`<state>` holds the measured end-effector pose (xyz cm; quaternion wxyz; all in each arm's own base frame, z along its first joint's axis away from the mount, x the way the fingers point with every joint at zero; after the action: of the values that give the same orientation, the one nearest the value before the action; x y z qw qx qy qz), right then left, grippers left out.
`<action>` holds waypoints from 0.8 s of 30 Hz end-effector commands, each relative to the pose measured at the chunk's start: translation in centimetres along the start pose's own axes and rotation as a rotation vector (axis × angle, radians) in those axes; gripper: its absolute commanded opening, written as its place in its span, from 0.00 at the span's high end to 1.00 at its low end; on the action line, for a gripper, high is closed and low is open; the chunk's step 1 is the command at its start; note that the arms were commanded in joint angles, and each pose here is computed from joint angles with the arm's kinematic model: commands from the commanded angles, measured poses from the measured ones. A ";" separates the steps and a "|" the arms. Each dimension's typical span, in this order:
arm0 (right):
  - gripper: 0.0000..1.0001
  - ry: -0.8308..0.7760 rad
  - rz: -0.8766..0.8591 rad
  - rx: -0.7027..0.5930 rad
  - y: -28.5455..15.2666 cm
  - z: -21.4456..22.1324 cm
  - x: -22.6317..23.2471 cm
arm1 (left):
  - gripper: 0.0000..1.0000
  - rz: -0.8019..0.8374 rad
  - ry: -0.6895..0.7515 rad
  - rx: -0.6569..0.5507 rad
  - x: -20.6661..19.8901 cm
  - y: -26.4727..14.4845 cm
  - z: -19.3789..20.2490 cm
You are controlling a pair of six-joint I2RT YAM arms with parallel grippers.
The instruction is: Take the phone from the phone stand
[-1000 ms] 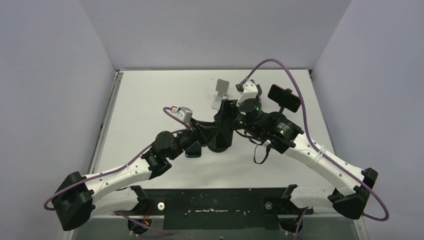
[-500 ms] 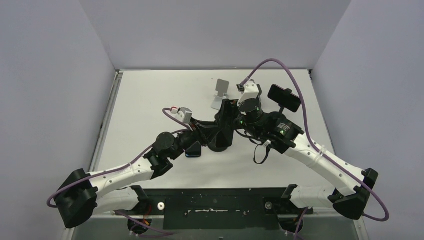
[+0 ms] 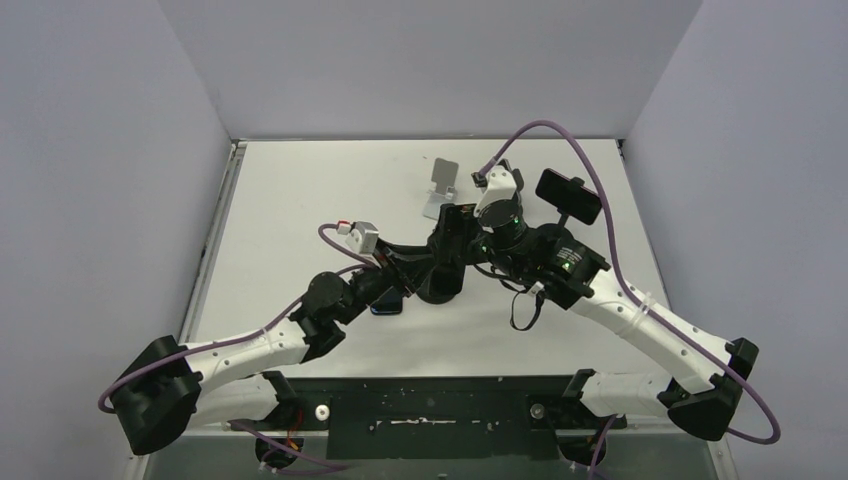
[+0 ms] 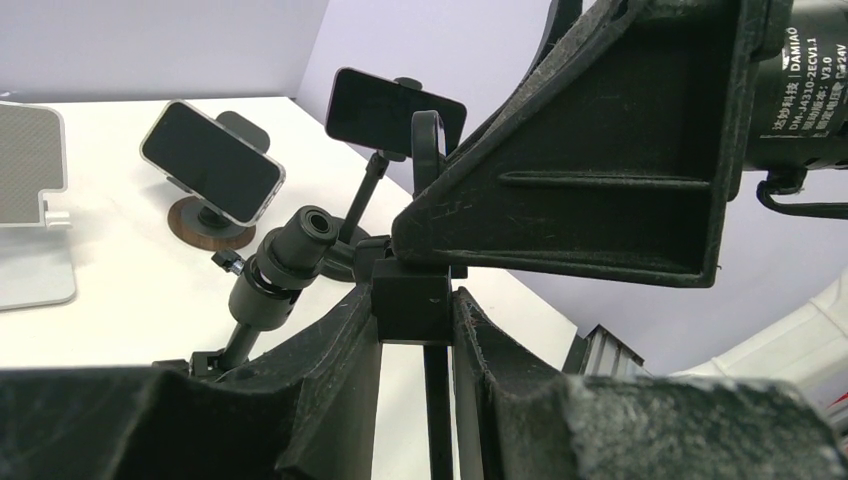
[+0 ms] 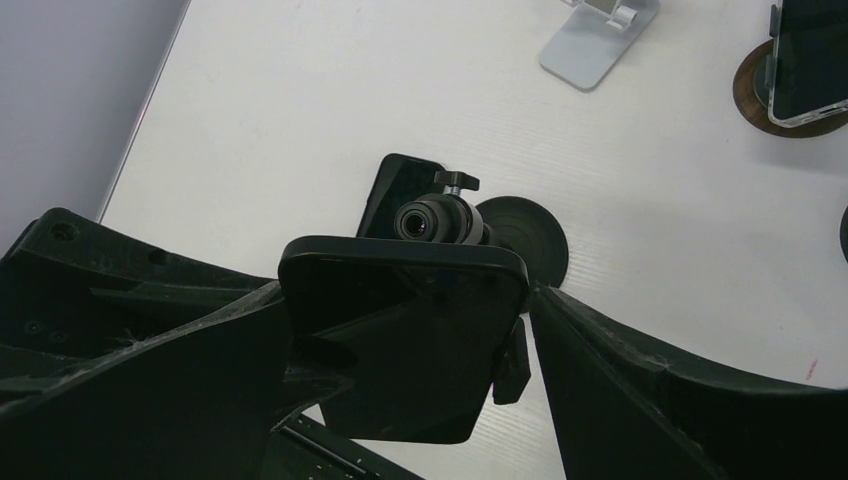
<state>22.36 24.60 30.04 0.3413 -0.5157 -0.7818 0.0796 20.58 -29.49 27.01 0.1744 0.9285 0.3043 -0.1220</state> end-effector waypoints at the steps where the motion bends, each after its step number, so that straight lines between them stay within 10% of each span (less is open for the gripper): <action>1: 0.12 -0.001 -0.011 0.032 -0.9 -0.2 -0.3 | 1.00 -0.049 0.028 0.024 1.4 -0.3 1.1; 24: 0.19 -0.016 -0.033 0.064 -0.3 -1.8 0.8 | 1.00 -0.051 0.027 0.028 1.6 -0.8 1.5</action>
<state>22.67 24.86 30.52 0.3585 -0.4896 -0.7856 0.1206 20.48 -29.26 26.84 0.1815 0.9282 0.3024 -0.1182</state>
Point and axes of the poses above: each gripper's point midway between its finger pads, its own y axis out along the fingers, its own x axis along the line the jaws close on, z = x × y, the point moved 3 cm from there along -y, back along the fingers, and after that the axes turned 10 degrees about y, right-handed, at the moved point
